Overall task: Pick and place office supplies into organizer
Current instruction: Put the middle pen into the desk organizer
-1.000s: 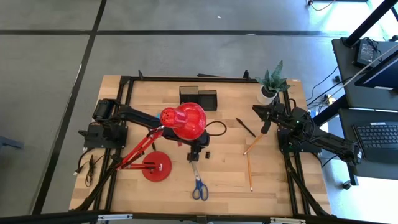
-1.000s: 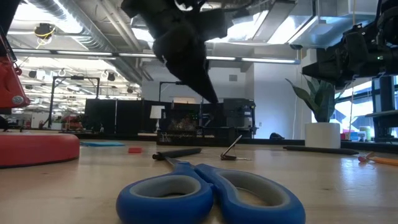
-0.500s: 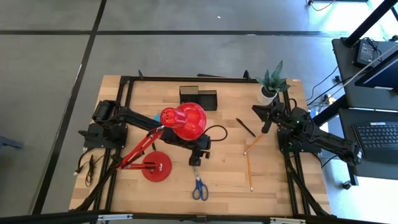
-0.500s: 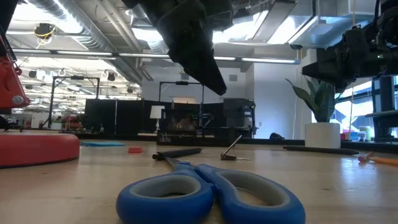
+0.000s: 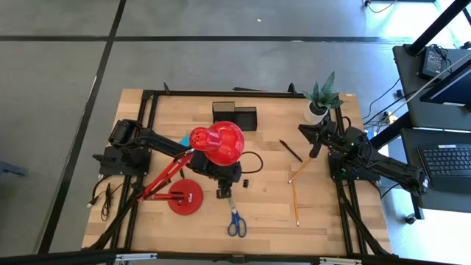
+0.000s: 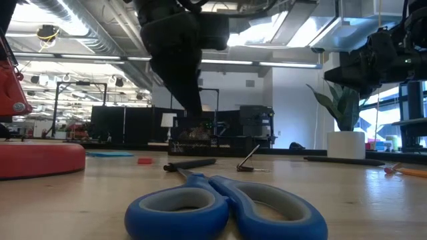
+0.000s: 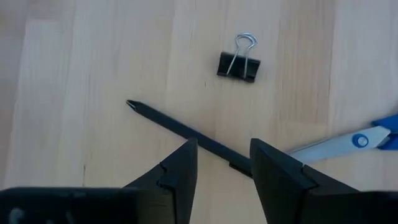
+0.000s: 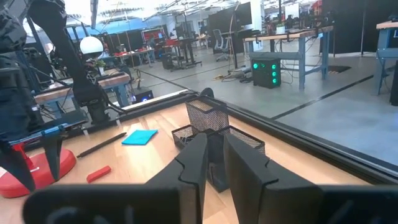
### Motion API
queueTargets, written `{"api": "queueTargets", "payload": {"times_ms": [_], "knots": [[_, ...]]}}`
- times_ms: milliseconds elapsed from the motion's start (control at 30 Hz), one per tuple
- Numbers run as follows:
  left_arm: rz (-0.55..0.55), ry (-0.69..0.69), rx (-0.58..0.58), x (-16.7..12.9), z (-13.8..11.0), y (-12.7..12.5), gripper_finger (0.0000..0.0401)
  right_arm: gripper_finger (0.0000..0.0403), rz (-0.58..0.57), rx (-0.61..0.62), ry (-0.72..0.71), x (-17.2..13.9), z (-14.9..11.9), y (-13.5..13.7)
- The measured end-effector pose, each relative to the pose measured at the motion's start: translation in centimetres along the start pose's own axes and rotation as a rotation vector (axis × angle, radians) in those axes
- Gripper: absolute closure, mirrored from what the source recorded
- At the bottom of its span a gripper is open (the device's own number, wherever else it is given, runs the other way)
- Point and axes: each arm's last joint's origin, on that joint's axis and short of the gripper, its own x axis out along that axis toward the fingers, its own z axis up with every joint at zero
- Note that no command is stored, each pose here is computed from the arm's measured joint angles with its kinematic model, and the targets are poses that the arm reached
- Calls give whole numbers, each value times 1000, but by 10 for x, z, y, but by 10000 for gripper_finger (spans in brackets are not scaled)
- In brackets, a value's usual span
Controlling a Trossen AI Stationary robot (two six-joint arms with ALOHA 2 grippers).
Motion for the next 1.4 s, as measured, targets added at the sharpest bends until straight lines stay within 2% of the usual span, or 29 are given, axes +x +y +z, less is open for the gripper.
{"api": "queueTargets", "payload": {"times_ms": [200,533,833,1400], "knots": [[26,18,-15,7,-3,-4,260,344,0,2,0,0,0,0],[49,98,-35,34,-12,-8,260,344,0,-3,0,0,0,0],[19,117,-84,35,-13,-9,260,344,0,-4,0,0,0,0],[30,130,-165,44,-15,-10,260,344,0,-29,1,0,0,0]]}}
